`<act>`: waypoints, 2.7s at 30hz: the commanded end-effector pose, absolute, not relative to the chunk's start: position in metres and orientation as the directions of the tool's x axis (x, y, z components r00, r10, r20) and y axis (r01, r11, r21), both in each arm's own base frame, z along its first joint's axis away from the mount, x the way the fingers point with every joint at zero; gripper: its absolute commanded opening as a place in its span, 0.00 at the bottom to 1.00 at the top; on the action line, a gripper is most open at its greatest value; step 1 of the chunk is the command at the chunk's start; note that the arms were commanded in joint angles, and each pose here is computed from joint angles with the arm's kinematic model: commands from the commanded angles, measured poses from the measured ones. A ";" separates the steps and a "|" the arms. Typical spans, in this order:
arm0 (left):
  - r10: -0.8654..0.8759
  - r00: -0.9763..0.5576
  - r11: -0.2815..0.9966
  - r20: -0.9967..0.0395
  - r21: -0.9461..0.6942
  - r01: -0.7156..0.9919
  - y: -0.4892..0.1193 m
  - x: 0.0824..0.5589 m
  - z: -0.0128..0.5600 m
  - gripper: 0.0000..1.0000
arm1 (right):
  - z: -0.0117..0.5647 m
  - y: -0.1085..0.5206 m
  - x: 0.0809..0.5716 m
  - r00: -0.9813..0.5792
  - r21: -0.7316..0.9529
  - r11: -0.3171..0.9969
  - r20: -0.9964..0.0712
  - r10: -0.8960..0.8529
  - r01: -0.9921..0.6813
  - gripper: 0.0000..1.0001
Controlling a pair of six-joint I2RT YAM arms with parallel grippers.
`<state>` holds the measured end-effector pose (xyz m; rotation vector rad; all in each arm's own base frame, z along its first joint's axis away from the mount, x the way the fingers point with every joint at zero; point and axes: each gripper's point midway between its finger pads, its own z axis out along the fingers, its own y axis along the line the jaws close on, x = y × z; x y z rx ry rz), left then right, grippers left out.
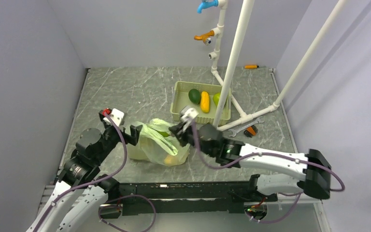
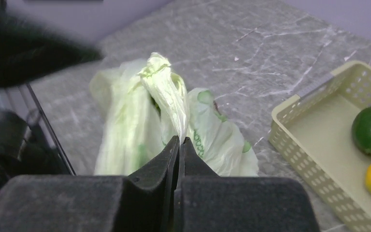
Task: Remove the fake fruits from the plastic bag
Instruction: Untie the plastic bag at the center of the board.
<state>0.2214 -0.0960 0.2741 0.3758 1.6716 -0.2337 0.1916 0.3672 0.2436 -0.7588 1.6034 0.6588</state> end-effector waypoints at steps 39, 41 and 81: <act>0.620 0.245 0.402 -0.745 0.570 0.716 -0.228 0.212 0.253 0.30 | 0.252 0.335 0.208 -0.503 0.578 0.421 -0.816 0.287 -0.699 0.00; 0.633 0.202 0.498 -0.747 0.593 0.633 -0.214 0.227 0.266 0.10 | 0.253 0.330 0.209 -0.497 0.578 0.433 -0.816 0.296 -0.691 0.00; -0.416 -0.249 0.855 -0.875 -0.469 0.222 -0.078 0.159 0.273 0.03 | 0.270 0.342 0.218 -0.429 0.205 0.679 -0.886 -0.177 -0.705 0.97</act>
